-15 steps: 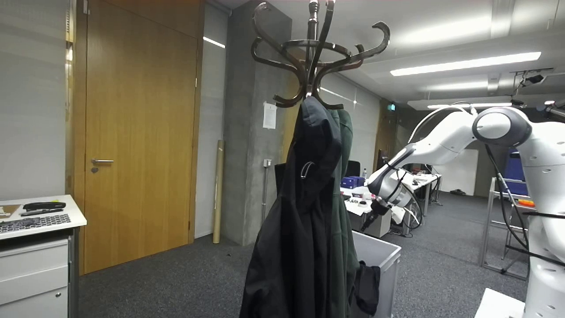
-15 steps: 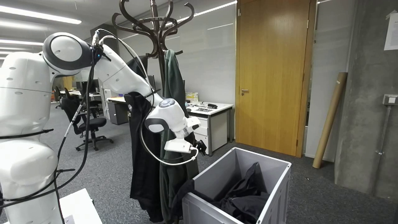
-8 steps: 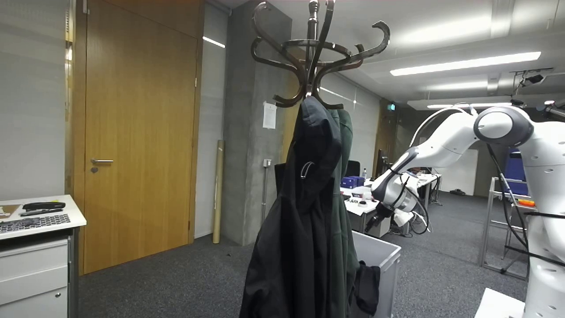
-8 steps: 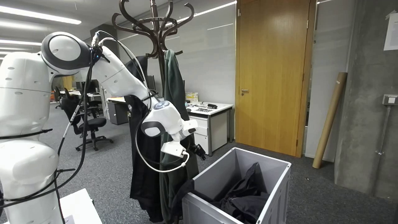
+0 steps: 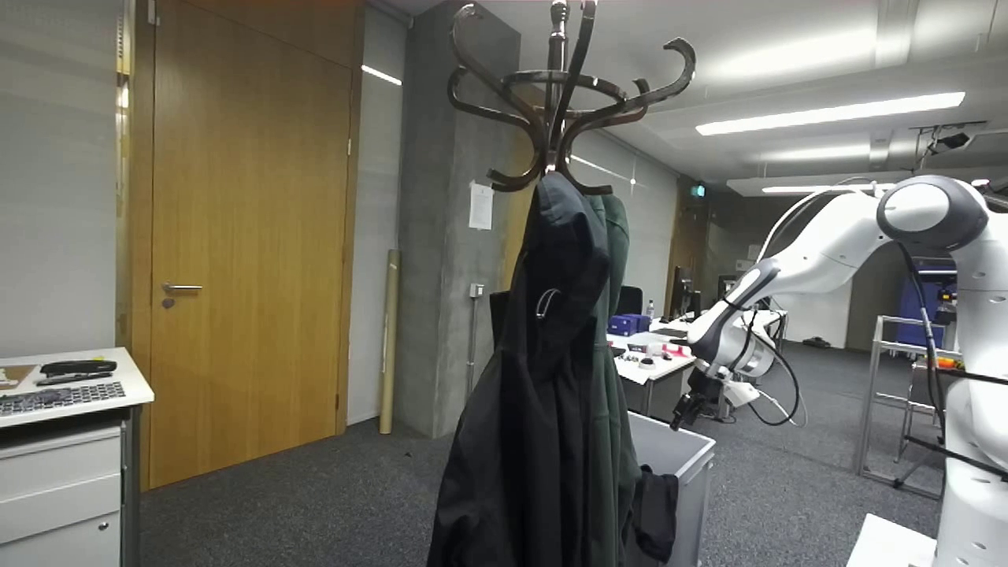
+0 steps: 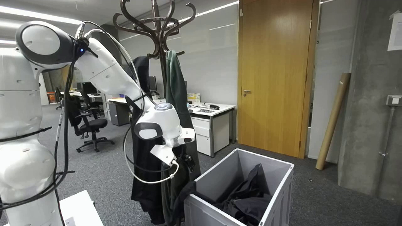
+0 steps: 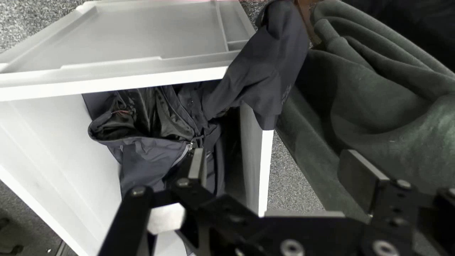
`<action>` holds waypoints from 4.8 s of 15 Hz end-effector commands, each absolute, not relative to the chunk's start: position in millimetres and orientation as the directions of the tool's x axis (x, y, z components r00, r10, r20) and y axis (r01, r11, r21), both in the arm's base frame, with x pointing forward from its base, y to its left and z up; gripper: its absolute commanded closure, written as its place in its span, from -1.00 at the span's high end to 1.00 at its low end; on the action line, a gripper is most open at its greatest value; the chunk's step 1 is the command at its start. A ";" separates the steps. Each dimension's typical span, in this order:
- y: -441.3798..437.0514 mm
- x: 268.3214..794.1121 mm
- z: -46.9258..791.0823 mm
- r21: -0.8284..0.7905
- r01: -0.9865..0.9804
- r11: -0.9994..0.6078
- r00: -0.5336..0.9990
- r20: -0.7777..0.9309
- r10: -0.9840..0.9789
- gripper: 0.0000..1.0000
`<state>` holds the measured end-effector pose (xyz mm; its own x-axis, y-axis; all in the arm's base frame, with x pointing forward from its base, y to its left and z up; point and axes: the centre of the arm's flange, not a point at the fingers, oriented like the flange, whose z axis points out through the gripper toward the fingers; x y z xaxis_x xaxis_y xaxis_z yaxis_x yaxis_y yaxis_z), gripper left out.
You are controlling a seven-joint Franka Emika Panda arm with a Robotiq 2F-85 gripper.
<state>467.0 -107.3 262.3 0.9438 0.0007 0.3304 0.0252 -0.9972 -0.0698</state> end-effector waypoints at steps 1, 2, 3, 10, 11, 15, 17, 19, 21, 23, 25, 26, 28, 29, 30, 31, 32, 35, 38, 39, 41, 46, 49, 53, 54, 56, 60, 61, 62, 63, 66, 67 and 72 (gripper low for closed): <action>-109.2 462.9 264.1 -0.079 0.019 -0.997 0.946 0.325 -0.008 1.00; -109.8 459.8 265.2 -0.085 0.017 -0.996 0.946 0.324 -0.011 1.00; -109.7 458.3 266.2 -0.088 0.017 -0.996 0.946 0.325 -0.013 1.00; -85.8 468.9 228.6 0.005 -0.048 -0.999 0.956 0.291 -0.045 1.00; -81.4 471.9 221.1 0.022 -0.050 -0.999 0.955 0.295 -0.041 1.00; -61.9 480.8 194.3 0.071 -0.038 -0.997 0.966 0.259 -0.019 1.00; -56.1 484.0 183.9 0.108 -0.025 -0.994 0.971 0.239 0.002 1.00; -53.8 483.7 174.8 0.135 -0.036 -0.990 0.974 0.226 -0.005 1.00; -59.3 484.3 167.5 0.168 -0.035 -0.985 0.977 0.214 0.001 1.00; -61.8 485.2 164.1 0.193 -0.028 -0.981 0.978 0.207 0.013 1.00; -63.6 486.6 161.9 0.214 -0.015 -0.977 0.979 0.202 0.029 1.00; -64.2 487.6 161.1 0.220 -0.009 -0.975 0.978 0.203 0.037 1.00; -63.9 488.9 159.9 0.228 0.004 -0.974 0.979 0.200 0.051 1.00; -63.7 489.8 159.6 0.225 0.011 -0.974 0.978 0.200 0.057 1.00; -62.9 491.0 159.1 0.226 0.033 -0.973 0.978 0.195 0.079 1.00; -61.6 492.1 157.4 0.223 0.044 -0.974 0.977 0.192 0.089 1.00; -61.0 492.3 157.0 0.221 0.055 -0.974 0.977 0.188 0.098 1.00; -64.0 493.2 155.1 0.209 0.071 -0.975 0.977 0.182 0.111 1.00; -68.7 494.6 153.4 0.201 0.082 -0.976 0.974 0.190 0.121 1.00; -70.1 495.8 152.1 0.193 0.089 -0.977 0.972 0.195 0.127 1.00; -72.1 499.1 149.0 0.177 0.104 -0.979 0.965 0.219 0.143 1.00; -66.9 503.8 145.8 0.101 0.147 -0.984 0.948 0.268 0.169 1.00; -63.5 502.2 144.5 0.065 0.194 -0.979 0.948 0.246 0.204 1.00; -72.1 498.6 144.3 0.102 0.283 -0.954 0.929 0.217 0.299 1.00; -74.2 498.2 144.0 0.113 0.302 -0.947 0.924 0.211 0.320 1.00; -75.4 498.3 142.5 0.123 0.338 -0.933 0.911 0.205 0.357 1.00; -74.0 499.1 142.0 0.135 0.387 -0.912 0.888 0.214 0.408 1.00; -73.4 499.4 142.0 0.137 0.394 -0.909 0.883 0.217 0.415 1.00; -73.0 499.7 141.6 0.137 0.401 -0.906 0.880 0.217 0.423 1.00; -72.3 500.0 141.4 0.137 0.409 -0.902 0.876 0.216 0.431 0.98; -70.2 500.9 140.1 0.131 0.434 -0.891 0.865 0.216 0.453 0.39; -69.5 500.9 139.9 0.129 0.442 -0.888 0.861 0.217 0.460 0.22; -68.0 501.2 140.2 0.121 0.470 -0.874 0.846 0.220 0.486 -0.55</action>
<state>497.1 -59.6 135.9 0.8683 0.4486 0.2116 0.4319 -0.8936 0.1221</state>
